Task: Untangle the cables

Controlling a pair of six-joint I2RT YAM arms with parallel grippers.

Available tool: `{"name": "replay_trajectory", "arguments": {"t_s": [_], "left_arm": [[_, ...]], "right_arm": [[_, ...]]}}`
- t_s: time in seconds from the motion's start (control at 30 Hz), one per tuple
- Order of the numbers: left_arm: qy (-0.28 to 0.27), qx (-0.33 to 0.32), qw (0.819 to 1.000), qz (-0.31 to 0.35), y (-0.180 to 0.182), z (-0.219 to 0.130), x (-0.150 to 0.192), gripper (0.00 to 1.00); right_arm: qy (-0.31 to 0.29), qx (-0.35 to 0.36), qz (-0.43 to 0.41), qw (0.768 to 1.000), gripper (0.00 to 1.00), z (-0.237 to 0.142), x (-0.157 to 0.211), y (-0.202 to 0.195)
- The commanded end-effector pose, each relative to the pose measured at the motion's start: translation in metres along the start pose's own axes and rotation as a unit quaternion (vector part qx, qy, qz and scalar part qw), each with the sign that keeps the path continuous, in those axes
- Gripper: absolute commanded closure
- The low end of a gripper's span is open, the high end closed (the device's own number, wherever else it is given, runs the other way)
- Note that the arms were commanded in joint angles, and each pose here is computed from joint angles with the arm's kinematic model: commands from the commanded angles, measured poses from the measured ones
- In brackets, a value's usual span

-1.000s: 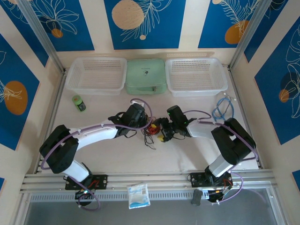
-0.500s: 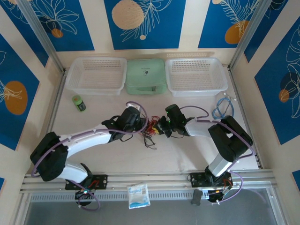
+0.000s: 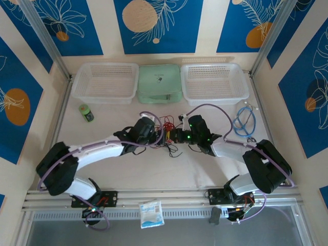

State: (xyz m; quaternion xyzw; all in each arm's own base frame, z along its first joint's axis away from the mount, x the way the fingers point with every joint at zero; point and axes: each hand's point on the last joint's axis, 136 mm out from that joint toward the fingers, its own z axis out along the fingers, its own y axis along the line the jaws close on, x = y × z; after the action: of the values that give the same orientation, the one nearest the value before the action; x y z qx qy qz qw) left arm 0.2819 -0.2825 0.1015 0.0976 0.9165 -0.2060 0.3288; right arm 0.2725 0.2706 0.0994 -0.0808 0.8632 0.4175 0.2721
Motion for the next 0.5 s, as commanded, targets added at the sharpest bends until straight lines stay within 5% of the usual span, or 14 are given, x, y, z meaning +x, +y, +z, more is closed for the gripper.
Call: {"name": "replay_trajectory", "arguments": {"t_s": [0.0,0.27,0.47], "left_arm": [[-0.009,0.059,0.998,0.012,-0.018,0.013,0.004,0.14],[-0.027,0.101,0.993,0.062,-0.012,0.029,0.023,0.18],[-0.009,0.109,0.992,0.056,-0.003,0.051,0.030,0.66]], "right_arm": [[-0.012,-0.090,-0.076,0.993,1.00,-0.003,-0.007,0.028],[0.026,-0.117,-0.051,0.991,1.00,-0.003,0.000,0.010],[0.047,-0.103,0.000,0.994,1.00,0.007,0.011,-0.011]]}}
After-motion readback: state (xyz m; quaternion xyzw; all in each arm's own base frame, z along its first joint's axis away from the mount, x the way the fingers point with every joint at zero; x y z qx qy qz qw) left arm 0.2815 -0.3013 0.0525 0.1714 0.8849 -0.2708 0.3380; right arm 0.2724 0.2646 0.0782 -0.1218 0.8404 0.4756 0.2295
